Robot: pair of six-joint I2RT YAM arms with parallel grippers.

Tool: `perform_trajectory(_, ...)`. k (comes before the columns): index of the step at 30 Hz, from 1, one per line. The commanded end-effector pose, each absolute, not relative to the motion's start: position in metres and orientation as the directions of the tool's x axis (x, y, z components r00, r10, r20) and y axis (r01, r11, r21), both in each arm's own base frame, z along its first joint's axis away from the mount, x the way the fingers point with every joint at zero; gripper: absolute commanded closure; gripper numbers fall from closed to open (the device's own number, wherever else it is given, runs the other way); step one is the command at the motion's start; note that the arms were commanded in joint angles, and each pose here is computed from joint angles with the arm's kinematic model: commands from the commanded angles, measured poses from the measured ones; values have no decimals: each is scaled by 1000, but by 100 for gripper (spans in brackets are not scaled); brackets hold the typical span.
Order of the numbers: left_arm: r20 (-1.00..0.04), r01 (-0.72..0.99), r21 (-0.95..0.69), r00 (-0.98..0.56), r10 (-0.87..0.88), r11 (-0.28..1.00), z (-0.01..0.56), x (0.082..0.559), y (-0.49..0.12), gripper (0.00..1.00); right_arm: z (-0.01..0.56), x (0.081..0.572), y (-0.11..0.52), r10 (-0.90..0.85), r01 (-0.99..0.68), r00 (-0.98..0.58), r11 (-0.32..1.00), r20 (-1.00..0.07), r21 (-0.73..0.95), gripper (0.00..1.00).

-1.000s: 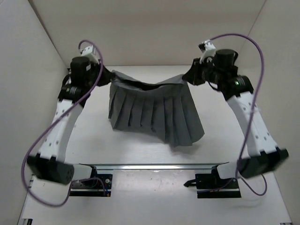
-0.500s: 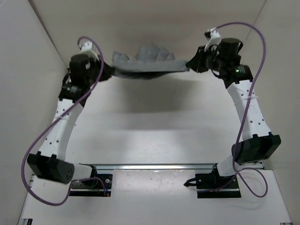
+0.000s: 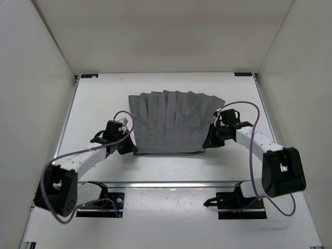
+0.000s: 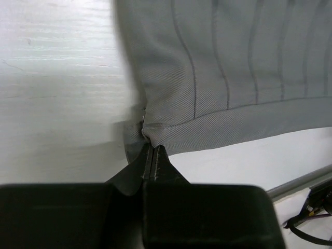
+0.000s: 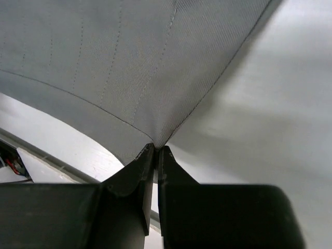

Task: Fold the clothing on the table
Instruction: Fold the skirt

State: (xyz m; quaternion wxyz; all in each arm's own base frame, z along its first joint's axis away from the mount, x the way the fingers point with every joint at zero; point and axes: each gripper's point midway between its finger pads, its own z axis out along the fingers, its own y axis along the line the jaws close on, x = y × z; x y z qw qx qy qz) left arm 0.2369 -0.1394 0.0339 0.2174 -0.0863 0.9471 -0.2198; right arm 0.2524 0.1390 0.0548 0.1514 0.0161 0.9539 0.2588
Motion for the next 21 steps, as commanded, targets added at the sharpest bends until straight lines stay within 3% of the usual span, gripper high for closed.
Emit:
perform_trajectory(1,-471,-14,-471,-842,-265,882,58,237,-139,100,69,253,132,176,-19,-918,875,-354,483,100)
perform_trajectory(6,-481,-37,-468,-827,-290,883,54,209,-133,100,46,220,121,219,57,-931,877,-293,476,100)
perform_trajectory(12,-423,-41,-461,-868,-260,886,31,181,-130,100,27,190,120,186,74,-959,892,-212,446,100)
perform_trajectory(13,-426,-48,-474,-862,-276,879,32,181,-131,96,24,183,122,167,62,-965,894,-201,444,90)
perform_trajectory(14,-438,-47,-481,-852,-287,876,34,182,-130,86,26,182,123,170,59,-961,894,-216,443,84)
perform_trajectory(15,-444,-60,-491,-841,-309,869,37,186,-128,66,30,183,123,166,44,-956,898,-244,437,71)
perform_trajectory(16,-457,-64,-488,-831,-318,870,38,187,-124,54,37,187,126,173,38,-947,898,-271,439,63)
perform_trajectory(19,-470,-75,-496,-815,-340,865,42,188,-121,43,44,187,124,224,67,-930,881,-290,468,42)
perform_trajectory(21,-452,-80,-500,-825,-339,862,39,184,-124,41,45,187,125,244,80,-924,876,-294,476,36)
